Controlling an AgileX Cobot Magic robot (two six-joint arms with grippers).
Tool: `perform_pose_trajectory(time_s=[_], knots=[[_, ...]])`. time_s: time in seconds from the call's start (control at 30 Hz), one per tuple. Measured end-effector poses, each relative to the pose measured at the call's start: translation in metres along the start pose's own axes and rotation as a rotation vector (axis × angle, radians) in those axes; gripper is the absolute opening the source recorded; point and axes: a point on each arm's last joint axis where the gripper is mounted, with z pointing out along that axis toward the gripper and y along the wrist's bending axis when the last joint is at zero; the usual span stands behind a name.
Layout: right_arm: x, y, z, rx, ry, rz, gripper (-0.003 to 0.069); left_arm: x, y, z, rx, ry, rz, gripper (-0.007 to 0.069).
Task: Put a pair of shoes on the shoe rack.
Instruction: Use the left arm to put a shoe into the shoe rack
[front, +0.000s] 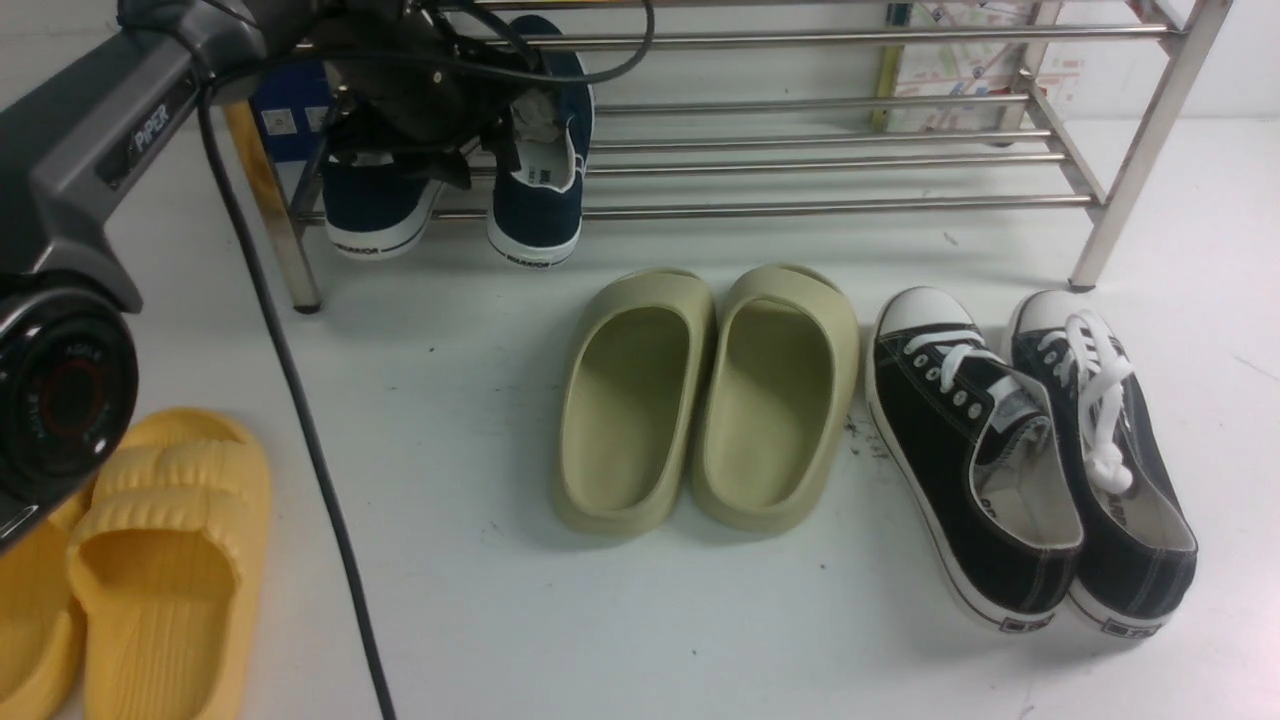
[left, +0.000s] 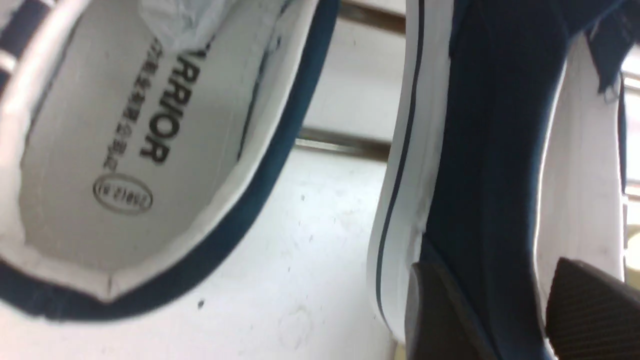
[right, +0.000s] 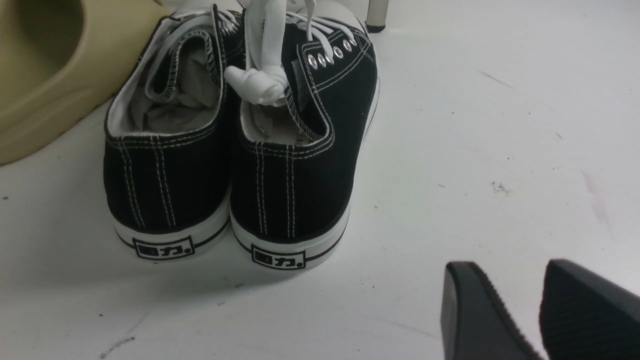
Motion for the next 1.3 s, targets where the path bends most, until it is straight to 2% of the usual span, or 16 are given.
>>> perform_pose_trajectory(time_s=[0.23, 0.53, 0.77, 0.93, 1.03, 1.2, 1.3], knots=[[0.0, 0.0, 0.0, 0.0, 0.0, 0.0, 0.0244, 0.002, -0.003, -0.006, -0.013, 0.013, 0.045, 0.0318], [0.0, 0.0, 0.0, 0.0, 0.0, 0.0, 0.0244, 0.002, -0.013, -0.05, -0.018, -0.017, 0.086, 0.0318], [0.0, 0.0, 0.0, 0.0, 0.0, 0.0, 0.0244, 0.019, -0.02, -0.033, -0.01, 0.042, 0.131, 0.0288], [0.0, 0.0, 0.0, 0.0, 0.0, 0.0, 0.0246, 0.021, -0.036, -0.03, 0.046, -0.03, 0.121, 0.0255], [0.0, 0.0, 0.0, 0.0, 0.0, 0.0, 0.0246, 0.017, -0.035, -0.029, 0.027, -0.067, 0.069, 0.027], [0.0, 0.0, 0.0, 0.0, 0.0, 0.0, 0.0246, 0.011, -0.028, -0.019, -0.027, -0.139, 0.02, 0.0337], [0.0, 0.0, 0.0, 0.0, 0.0, 0.0, 0.0246, 0.01, -0.025, 0.004, -0.027, -0.154, 0.011, 0.0365]])
